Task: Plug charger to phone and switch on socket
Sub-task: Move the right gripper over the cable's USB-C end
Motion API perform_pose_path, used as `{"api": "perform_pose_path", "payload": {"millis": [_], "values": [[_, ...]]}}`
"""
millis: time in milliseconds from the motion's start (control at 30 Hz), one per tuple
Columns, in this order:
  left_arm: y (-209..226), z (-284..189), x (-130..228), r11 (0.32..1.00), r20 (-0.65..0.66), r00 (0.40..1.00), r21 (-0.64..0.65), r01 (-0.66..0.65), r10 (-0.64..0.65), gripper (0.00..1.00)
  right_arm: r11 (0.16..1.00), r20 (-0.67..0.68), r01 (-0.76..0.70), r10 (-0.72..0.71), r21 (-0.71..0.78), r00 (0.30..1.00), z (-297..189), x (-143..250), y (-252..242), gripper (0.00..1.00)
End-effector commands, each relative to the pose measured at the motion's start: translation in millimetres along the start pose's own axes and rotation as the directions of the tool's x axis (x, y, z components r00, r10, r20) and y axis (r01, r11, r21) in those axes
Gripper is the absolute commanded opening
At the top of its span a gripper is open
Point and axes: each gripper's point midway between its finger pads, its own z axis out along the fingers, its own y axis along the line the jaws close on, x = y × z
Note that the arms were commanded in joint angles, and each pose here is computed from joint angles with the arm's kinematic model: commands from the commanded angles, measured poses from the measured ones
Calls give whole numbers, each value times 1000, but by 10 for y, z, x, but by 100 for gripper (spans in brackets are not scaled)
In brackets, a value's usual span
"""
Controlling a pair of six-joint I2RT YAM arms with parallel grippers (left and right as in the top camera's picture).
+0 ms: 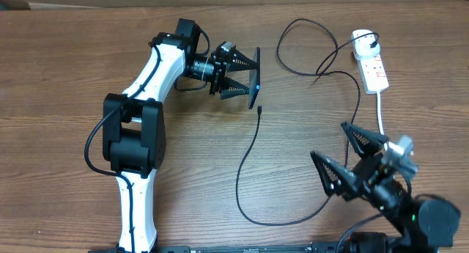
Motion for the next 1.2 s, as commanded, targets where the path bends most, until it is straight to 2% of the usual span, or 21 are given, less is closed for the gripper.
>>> {"api": "perform_pose_path", "payload": {"millis": [0,67,100,133,200,267,833,1167], "values": [[-251,-15,90,992,-63,997,120,-36,43,68,998,-53,-41,43,40,998,111,14,-145,100],[-259,-18,98,992,-70,997,125,-6,15,68,989,-92,-77,89,127,992,157,146,-373,100],[-260,-18,97,992,-74,997,123,23,-14,69,950,-146,-88,137,301,980,129,372,-748,100],[-260,-18,97,992,-75,997,122,34,-25,69,911,-168,-91,172,402,971,79,497,-956,100],[-260,-18,97,992,-77,996,121,46,-37,69,832,-195,-91,232,547,953,-31,685,-1249,100],[-260,-18,97,991,-78,996,120,59,-50,69,773,-225,-82,283,629,933,-102,855,-1442,100],[-266,-17,103,940,-108,942,94,327,-316,72,679,-375,-110,525,726,764,-35,1733,-1893,100],[-456,-40,106,957,-104,959,100,274,-263,72,675,-386,-116,545,728,744,-31,1816,-1909,100]]}}
